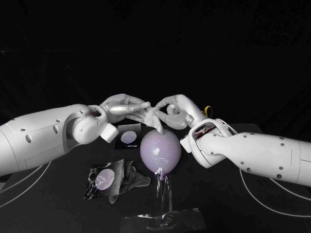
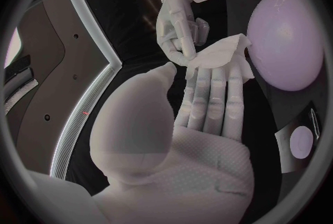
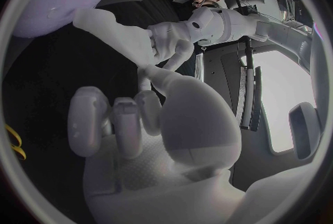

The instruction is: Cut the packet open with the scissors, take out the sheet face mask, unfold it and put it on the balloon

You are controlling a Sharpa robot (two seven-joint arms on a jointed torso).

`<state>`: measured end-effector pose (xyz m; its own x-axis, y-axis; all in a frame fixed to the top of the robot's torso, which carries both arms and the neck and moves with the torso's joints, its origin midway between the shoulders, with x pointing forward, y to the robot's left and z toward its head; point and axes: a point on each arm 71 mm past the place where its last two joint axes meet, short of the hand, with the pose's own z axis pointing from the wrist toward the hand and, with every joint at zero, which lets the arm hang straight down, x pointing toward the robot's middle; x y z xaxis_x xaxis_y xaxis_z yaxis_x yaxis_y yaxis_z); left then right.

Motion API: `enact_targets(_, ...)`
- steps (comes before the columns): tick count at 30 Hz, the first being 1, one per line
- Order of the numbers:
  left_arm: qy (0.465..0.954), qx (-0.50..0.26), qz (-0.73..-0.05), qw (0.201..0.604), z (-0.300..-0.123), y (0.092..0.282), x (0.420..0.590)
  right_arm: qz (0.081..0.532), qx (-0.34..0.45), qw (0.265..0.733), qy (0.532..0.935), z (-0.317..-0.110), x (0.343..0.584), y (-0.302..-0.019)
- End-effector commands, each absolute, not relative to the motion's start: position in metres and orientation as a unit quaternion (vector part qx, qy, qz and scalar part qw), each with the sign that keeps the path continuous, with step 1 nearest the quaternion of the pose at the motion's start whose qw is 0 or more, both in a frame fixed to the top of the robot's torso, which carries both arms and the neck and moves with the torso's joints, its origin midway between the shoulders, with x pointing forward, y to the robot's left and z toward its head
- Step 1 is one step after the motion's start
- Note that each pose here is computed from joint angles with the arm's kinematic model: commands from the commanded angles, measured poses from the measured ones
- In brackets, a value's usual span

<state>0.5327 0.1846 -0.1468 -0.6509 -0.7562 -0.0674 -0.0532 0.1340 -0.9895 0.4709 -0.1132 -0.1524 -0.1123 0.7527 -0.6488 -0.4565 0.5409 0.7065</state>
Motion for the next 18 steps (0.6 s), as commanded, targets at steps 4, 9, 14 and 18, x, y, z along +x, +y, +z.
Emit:
enact_targets(4,0.692,-0.280,-0.596,0.297,-0.1448,0.1804,0.5318,0.462,0.114,0.653,0.589,-0.1521,0.4705,-0.1106)
enact_targets(9,0.692,-0.279,-0.595,0.299,-0.1448,0.1799,0.5320,0.463,0.113,0.652,0.590,-0.1522,0.4702,-0.1096)
enact_targets(14,0.691,-0.280,-0.594,0.302,-0.1447,0.1805,0.5326,0.463,0.112,0.651,0.591,-0.1523,0.4700,-0.1092)
enact_targets(18,0.689,-0.281,-0.594,0.305,-0.1445,0.1807,0.5331,0.463,0.112,0.651,0.591,-0.1523,0.4699,-0.1091)
